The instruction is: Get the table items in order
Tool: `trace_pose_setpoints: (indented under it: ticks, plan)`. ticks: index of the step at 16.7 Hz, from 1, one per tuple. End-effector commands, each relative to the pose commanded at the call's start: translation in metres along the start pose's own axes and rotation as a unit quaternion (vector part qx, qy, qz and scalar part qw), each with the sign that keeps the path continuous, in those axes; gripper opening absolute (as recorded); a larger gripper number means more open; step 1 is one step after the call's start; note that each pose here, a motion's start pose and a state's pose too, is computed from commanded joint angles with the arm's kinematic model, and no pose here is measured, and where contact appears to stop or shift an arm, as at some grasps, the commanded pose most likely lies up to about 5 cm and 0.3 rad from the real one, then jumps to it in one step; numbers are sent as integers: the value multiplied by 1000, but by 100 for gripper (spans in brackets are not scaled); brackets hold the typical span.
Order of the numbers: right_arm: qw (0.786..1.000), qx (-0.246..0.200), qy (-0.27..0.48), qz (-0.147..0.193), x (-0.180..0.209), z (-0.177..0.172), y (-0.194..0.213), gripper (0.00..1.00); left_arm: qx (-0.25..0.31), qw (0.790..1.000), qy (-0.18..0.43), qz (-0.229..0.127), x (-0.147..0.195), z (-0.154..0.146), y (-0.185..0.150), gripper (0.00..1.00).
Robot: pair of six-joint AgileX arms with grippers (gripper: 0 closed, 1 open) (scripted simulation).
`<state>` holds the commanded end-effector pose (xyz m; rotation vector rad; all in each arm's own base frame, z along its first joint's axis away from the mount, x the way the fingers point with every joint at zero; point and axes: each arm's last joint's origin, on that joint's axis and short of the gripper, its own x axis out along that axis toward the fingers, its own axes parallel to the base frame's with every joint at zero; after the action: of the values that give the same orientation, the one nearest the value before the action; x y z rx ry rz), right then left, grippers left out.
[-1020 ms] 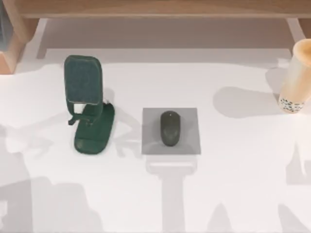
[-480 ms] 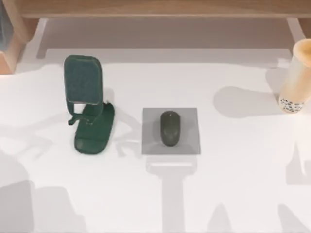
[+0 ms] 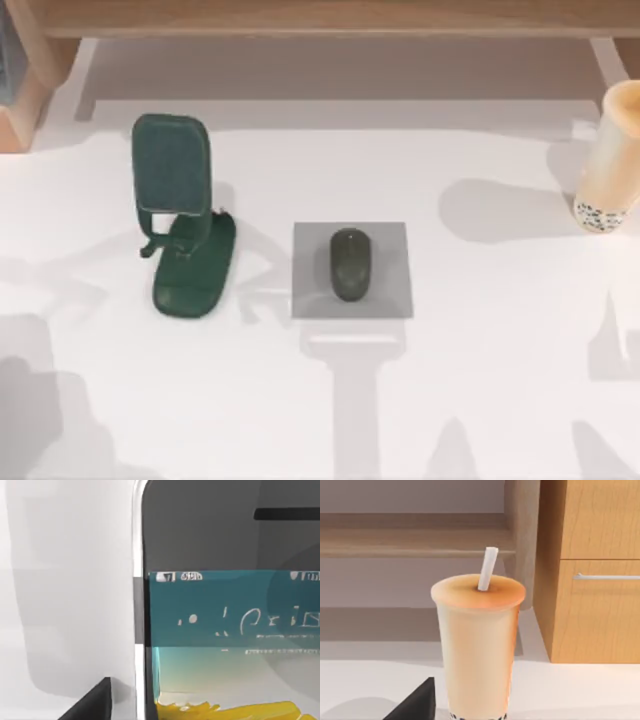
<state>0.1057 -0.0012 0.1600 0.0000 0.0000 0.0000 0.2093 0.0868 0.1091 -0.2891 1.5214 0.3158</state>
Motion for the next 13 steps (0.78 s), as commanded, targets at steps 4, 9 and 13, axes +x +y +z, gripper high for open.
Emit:
trace_pose_setpoints:
  ticks: [4,9,13]
  plan:
    - [1000,0,0,0,0,0,0,100,0,1000,6,0,5,-2,0,100]
    - [1000,0,0,0,0,0,0,100,0,1000,6,0,5,-2,0,70]
    - [1000,0,0,0,0,0,0,100,0,1000,6,0,5,-2,0,40]
